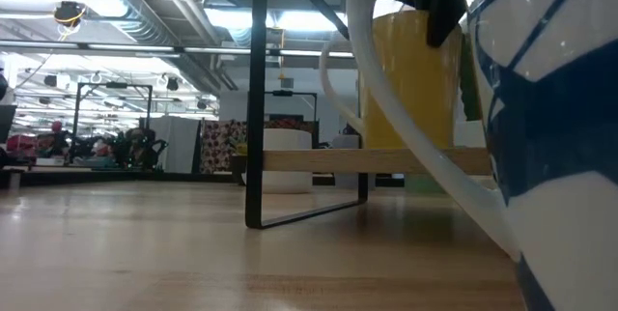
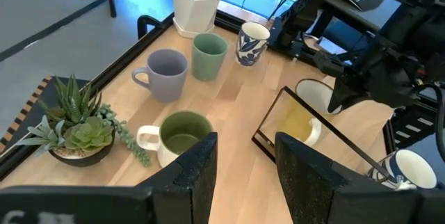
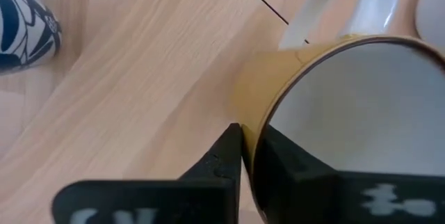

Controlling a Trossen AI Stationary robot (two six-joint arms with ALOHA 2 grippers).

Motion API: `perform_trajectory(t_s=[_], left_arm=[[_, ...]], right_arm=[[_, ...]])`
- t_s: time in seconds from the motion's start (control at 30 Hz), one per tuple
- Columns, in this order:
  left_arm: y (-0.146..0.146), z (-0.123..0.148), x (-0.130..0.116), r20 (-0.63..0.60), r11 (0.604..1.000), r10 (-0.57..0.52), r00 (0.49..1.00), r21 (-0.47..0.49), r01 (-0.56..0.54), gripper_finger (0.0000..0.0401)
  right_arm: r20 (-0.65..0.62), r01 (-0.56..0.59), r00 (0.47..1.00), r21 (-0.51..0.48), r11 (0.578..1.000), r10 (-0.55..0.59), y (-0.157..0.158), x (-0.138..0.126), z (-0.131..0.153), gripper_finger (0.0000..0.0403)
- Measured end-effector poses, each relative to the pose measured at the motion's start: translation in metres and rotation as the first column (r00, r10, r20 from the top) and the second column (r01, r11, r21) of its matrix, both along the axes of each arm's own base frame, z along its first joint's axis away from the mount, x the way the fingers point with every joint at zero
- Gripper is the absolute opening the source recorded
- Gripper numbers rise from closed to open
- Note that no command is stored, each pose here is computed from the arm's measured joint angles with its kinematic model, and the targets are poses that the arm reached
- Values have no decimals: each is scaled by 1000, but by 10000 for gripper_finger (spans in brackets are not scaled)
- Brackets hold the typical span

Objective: Place coffee mugs
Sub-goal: Put the yellow mug on the shelf, then put the white mug on the shelf

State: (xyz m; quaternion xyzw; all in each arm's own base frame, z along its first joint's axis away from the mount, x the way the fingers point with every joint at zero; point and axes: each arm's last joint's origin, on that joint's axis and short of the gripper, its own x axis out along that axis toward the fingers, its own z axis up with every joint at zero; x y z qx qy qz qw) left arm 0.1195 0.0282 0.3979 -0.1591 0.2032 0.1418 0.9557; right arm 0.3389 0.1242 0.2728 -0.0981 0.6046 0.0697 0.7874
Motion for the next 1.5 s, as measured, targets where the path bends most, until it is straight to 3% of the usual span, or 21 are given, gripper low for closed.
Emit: perform_trajectory(t_s=[0.63,0.97,1.17,1.37,1.5], left_arm=[[0,0,0,-1,1000,-3,1000,5,3,138],[0,0,0,-5,1000,-20,1000,22,20,138],[-1,0,0,-1,999,-51,999,6,51,138],[-1,0,0,-1,999,-53,999,4,53,138],[-1,0,1,-6,999,-43,999,8,43,138]], right_arm=[[36,-28,999,0,1000,28,1,3,1,36],[57,-25,998,-20,999,26,1,4,4,151],[122,-76,989,-54,996,82,0,5,46,174],[276,-36,954,-294,955,121,-20,6,105,166],[359,8,924,-362,932,131,-52,16,126,164]])
